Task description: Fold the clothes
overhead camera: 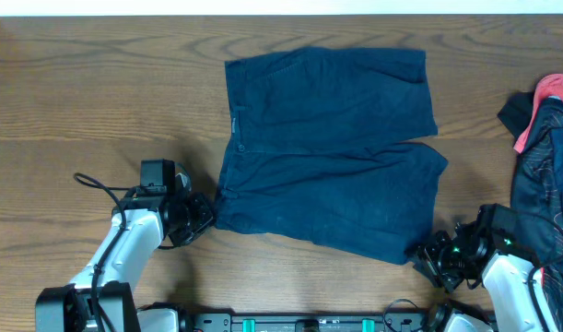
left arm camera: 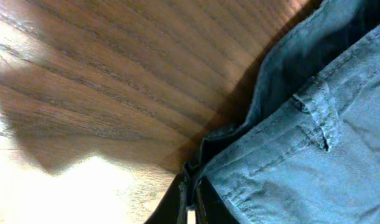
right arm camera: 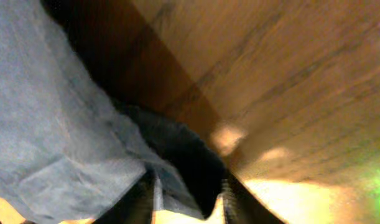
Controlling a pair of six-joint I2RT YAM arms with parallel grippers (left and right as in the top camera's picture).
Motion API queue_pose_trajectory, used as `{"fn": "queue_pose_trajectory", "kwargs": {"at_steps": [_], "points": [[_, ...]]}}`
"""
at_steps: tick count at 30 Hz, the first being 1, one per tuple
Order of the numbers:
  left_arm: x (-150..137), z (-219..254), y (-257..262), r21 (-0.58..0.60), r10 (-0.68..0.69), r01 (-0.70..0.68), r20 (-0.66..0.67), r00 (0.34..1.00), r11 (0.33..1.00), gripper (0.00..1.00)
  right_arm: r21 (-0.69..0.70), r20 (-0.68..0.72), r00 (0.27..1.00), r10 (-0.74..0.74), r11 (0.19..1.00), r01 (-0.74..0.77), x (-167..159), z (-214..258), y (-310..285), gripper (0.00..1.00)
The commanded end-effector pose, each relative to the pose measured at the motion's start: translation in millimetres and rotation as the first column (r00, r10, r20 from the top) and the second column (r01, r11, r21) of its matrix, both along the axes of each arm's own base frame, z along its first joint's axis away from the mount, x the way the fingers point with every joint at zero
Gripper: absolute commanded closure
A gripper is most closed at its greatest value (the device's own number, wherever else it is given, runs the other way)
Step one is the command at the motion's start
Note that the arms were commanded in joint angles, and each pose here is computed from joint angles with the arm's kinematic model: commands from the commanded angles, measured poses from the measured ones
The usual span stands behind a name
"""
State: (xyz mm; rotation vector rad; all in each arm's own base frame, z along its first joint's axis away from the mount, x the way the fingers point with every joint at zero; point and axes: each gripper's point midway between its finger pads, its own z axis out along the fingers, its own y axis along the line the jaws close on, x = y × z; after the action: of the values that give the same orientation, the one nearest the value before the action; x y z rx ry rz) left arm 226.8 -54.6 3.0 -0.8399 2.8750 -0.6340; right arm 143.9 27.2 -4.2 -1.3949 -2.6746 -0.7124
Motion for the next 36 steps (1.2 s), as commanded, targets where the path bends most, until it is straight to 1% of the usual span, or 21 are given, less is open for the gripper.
{"fn": "queue_pose_trajectory", "kwargs": {"at_steps": [1,4,5,10,16,17,20,22,24,27,29,32,36], "points": [[7.1,5.6,-1.0,-0.006,-0.001,0.001,0.019,1.000,1.000,0.93,-0.039,-0.067,0.998,-0.013,0.999,0.011,-16.9,-16.1,-4.1,0.80],[7.0,5.5,-1.0,-0.006,-0.001,0.001,0.018,1.000,1.000,0.93,-0.041,-0.064,0.998,-0.010,0.999,0.007,-14.8,-13.6,-4.9,0.95],[7.0,5.5,-1.0,-0.006,-0.002,0.002,0.018,1.000,1.000,0.93,-0.041,-0.063,0.998,0.000,0.999,-0.002,-14.2,-11.5,-5.2,0.99],[7.1,5.6,-0.9,-0.005,-0.005,0.005,0.020,1.000,1.000,0.93,-0.069,-0.034,0.995,0.096,0.993,-0.098,-2.0,13.6,-13.0,0.99],[7.1,5.8,-1.0,-0.004,-0.013,0.013,0.024,1.000,1.000,0.93,-0.114,0.030,0.988,0.149,0.983,-0.145,25.9,60.4,-25.4,0.99],[7.1,6.5,-2.1,-0.009,-0.024,0.025,0.030,0.999,1.000,0.94,-0.132,0.030,0.988,0.149,0.981,-0.144,28.5,65.8,-29.2,0.99],[7.9,15.9,-14.4,-0.062,-0.116,0.121,0.090,0.989,0.991,0.94,-0.202,0.033,0.989,0.147,0.970,-0.138,36.7,81.9,-43.1,0.99],[6.3,23.9,-19.7,-0.087,-0.138,0.149,0.116,0.984,0.985,0.94,-0.225,0.045,0.987,0.155,0.964,-0.141,41.6,91.6,-47.5,0.99],[5.4,36.9,-24.3,-0.101,-0.162,0.180,0.164,0.973,0.978,0.94,-0.251,0.085,0.980,0.181,0.955,-0.155,49.8,104.2,-50.7,0.99],[1.7,63.1,-24.8,-0.084,-0.177,0.201,0.229,0.957,0.976,0.94,-0.302,0.138,0.973,0.186,0.943,-0.137,60.3,126.4,-58.1,0.99],[-5.3,89.3,-26.4,-0.057,-0.213,0.238,0.285,0.935,0.970,0.94,-0.320,0.167,0.968,0.188,0.939,-0.127,65.0,140.0,-60.1,0.99],[-19.2,128.7,-30.5,-0.010,-0.261,0.284,0.369,0.892,0.959,0.94,-0.353,0.190,0.963,0.193,0.928,-0.116,67.7,162.8,-64.5,0.99],[-47.5,177.0,-38.8,0.027,-0.296,0.322,0.474,0.829,0.946,0.94,-0.396,0.206,0.955,0.215,0.910,-0.119,64.6,194.4,-67.8,0.99]]}}
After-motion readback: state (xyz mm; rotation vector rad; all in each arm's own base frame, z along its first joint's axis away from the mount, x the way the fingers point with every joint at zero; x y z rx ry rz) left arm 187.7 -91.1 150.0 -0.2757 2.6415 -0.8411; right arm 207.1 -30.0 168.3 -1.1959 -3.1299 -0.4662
